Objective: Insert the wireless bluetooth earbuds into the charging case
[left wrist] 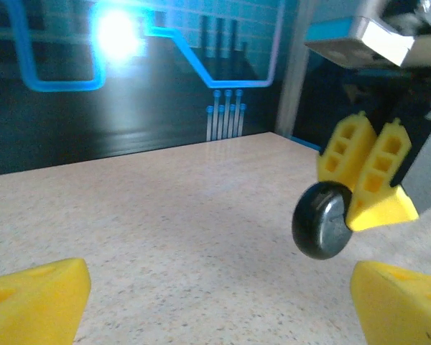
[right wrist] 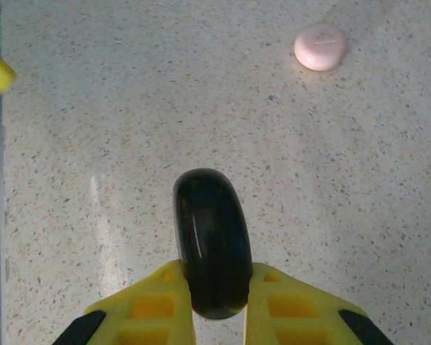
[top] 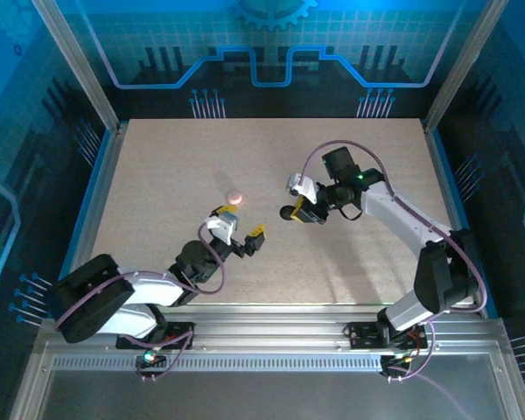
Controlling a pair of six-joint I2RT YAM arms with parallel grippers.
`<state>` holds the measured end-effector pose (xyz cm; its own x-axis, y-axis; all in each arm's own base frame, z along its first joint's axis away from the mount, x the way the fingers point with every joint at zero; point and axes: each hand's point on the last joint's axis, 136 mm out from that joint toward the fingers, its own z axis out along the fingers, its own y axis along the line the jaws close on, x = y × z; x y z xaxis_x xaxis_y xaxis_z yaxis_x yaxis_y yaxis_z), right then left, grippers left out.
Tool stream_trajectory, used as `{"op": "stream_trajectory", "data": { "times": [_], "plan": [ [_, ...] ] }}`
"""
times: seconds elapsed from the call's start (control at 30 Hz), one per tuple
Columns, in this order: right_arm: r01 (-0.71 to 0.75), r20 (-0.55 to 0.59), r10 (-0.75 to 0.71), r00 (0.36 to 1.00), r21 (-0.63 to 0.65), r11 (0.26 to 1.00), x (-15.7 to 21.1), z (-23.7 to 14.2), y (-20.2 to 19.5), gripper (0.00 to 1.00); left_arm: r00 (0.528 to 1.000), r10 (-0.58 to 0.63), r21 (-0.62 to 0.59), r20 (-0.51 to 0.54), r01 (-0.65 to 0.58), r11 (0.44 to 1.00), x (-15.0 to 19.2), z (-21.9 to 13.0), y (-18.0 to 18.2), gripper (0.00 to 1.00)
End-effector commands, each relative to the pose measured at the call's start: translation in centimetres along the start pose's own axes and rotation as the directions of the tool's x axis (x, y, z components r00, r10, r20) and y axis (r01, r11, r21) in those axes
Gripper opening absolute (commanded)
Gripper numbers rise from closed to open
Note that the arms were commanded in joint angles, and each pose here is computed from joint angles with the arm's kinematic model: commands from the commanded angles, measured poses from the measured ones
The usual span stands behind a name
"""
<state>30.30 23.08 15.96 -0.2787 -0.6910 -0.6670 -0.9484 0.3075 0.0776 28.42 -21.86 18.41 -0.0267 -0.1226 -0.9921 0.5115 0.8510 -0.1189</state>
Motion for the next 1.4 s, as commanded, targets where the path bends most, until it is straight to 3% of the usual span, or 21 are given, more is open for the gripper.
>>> {"op": "stream_trajectory", "data": {
  "times": [0.0, 0.17, 0.4, 0.57, 0.8, 1.07, 1.37],
  "plan": [
    [-0.111, -0.032, 0.111, 0.993, 0.012, 0.994, 0.0, 0.6, -1.6, 0.17, 0.993, -0.094, -0.149, -0.065, 0.083, 0.985, 0.9, -0.5, 3.2, 0.94],
    [-0.187, -0.090, 0.185, 0.979, -0.019, 0.982, -0.1, 2.4, -2.7, 0.17, 0.966, -0.183, -0.308, -0.182, 0.121, 0.944, 1.7, -1.3, 6.6, 0.95],
    [-0.231, -0.188, 0.222, 0.957, -0.030, 0.972, 0.0, 6.0, -4.8, 0.17, 0.929, -0.300, -0.428, -0.219, 0.184, 0.885, 2.3, -2.7, 9.4, 0.94],
    [-0.278, -0.261, 0.266, 0.928, -0.008, 0.961, 1.0, 8.2, -6.9, 0.16, 0.910, -0.314, -0.456, -0.269, 0.167, 0.874, 3.0, -2.9, 9.9, 0.95],
    [-0.352, -0.209, 0.325, 0.922, -0.105, 0.930, -0.6, 11.2, -8.0, 0.18, 0.888, -0.327, -0.485, -0.323, 0.141, 0.863, 4.0, -2.6, 10.7, 0.93],
    [-0.428, -0.263, 0.394, 0.881, -0.086, 0.899, 0.3, 14.4, -10.2, 0.18, 0.883, -0.328, -0.513, -0.335, 0.121, 0.850, 4.4, -1.9, 11.6, 0.93],
    [-0.434, -0.270, 0.387, 0.882, -0.145, 0.889, -0.8, 17.0, -9.7, 0.20, 0.873, -0.342, -0.532, -0.347, 0.117, 0.838, 4.6, -1.2, 12.6, 0.92]
  ]
}}
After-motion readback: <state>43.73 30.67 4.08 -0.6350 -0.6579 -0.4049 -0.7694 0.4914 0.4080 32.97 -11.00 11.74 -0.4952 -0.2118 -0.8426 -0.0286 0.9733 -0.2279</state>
